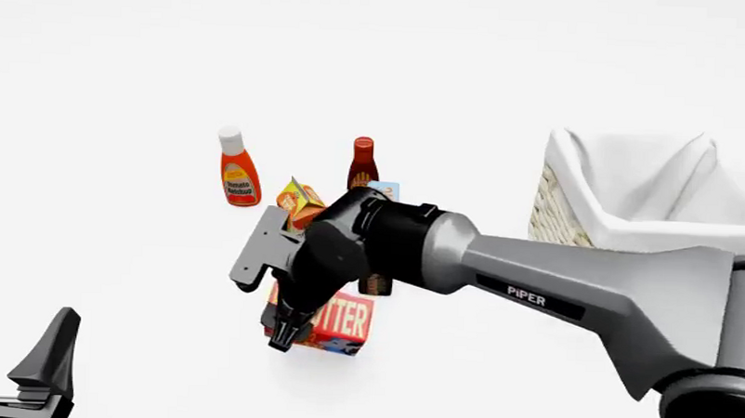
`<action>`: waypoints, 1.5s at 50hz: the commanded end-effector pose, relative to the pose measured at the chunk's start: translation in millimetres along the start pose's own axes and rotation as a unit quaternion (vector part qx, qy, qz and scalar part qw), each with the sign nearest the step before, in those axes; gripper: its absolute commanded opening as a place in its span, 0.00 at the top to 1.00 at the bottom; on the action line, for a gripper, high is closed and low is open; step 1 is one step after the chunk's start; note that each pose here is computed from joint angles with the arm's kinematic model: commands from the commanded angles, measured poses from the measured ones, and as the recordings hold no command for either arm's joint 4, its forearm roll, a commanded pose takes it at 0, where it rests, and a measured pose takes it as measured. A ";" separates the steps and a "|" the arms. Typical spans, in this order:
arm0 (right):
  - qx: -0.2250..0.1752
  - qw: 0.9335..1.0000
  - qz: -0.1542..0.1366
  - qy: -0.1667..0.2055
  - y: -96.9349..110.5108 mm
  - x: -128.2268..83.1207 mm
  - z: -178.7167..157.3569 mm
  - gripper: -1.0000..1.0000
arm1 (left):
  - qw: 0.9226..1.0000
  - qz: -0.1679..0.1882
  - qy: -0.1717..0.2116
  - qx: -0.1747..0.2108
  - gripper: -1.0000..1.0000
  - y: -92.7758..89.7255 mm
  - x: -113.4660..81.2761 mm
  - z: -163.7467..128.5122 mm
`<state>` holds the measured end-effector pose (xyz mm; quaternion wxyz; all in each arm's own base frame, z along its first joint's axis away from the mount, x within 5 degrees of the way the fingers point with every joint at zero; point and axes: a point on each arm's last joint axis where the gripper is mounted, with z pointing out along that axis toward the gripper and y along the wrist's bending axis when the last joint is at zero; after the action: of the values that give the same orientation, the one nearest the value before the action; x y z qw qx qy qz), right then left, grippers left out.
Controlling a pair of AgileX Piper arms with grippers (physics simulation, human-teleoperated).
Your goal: Pick the butter and place it in the basket.
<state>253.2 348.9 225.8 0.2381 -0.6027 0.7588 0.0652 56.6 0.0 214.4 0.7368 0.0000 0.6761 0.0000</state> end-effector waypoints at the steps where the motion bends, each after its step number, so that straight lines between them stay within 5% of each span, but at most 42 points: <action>1: 0.008 1.000 0.006 -0.029 1.0 -7.5 -27.3 1.00 | 1.000 0.000 0.000 0.000 0.00 0.0 0.0 0.0; 56: 0.033 0.995 0.023 -0.088 -0.2 -0.9 -108.3 1.00 | 1.000 0.000 0.000 0.000 0.00 0.0 0.0 0.0; 75: 0.053 0.990 0.050 -0.125 -8.1 1.9 -146.0 1.00 | 1.000 0.000 0.000 0.000 0.00 0.0 0.0 0.0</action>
<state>222.3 300.4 327.3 0.3261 -0.5665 0.7504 0.0979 56.6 0.0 214.4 0.7368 0.0000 0.6761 0.0000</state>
